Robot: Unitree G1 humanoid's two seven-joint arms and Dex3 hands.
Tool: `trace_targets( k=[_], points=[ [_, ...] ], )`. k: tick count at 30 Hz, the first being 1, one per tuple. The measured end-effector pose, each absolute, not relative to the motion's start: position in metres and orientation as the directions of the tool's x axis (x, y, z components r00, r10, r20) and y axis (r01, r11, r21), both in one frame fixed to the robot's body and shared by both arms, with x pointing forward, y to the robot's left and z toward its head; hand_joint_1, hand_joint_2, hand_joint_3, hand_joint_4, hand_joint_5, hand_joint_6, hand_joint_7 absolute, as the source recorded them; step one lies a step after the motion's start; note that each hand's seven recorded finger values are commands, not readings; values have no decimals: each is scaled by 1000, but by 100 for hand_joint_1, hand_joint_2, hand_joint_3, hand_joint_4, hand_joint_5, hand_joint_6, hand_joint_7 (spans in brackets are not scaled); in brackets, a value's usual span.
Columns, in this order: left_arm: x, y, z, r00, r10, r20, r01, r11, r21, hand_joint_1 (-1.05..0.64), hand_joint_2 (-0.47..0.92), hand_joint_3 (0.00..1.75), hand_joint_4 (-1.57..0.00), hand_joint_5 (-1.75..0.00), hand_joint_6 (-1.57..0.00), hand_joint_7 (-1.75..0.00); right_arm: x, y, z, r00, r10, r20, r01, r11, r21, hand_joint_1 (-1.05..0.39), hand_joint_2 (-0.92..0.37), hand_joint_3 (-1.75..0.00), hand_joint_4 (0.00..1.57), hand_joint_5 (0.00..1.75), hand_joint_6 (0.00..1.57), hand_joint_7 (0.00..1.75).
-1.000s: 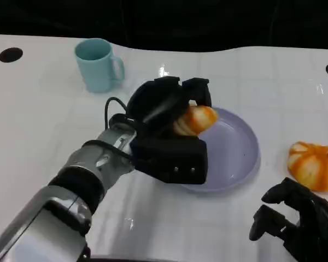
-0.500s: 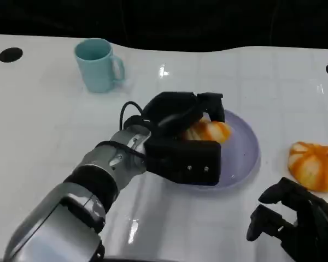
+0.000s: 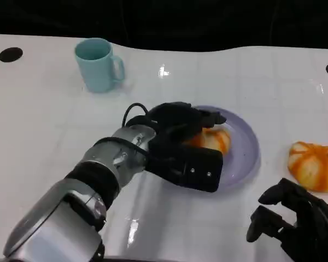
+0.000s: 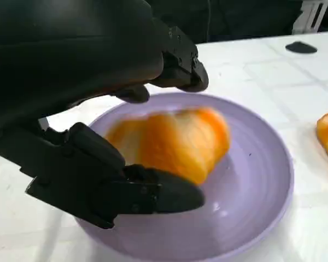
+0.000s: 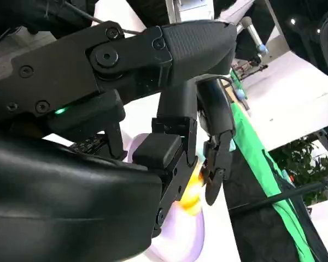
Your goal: Grasp the bread from the table and place it into the plate.
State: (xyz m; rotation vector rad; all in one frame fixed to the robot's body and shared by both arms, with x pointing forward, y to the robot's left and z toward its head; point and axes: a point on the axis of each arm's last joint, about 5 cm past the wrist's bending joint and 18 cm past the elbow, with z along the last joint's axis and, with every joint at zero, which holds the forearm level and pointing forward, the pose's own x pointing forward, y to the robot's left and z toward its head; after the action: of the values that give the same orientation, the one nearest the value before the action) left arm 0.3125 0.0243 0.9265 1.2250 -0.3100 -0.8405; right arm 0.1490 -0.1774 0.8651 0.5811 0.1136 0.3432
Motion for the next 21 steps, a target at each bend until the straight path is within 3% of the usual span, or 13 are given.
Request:
trace_targets(
  k=[10, 21],
  points=[
    [317, 28, 935, 657, -718, -228, 400, 77, 913, -105, 92, 86, -3, -7, -9, -4, 149, -177, 865, 938, 347, -12, -283, 784, 552, -51, -92, -24, 72, 155, 78, 107],
    [323, 43, 949, 643, -757, -112, 392, 200, 898, -101, 92, 79, -6, -11, -12, -5, 149, -178, 865, 939, 345, -9, -282, 781, 558, -50, -92, -24, 74, 153, 80, 104]
  ],
)
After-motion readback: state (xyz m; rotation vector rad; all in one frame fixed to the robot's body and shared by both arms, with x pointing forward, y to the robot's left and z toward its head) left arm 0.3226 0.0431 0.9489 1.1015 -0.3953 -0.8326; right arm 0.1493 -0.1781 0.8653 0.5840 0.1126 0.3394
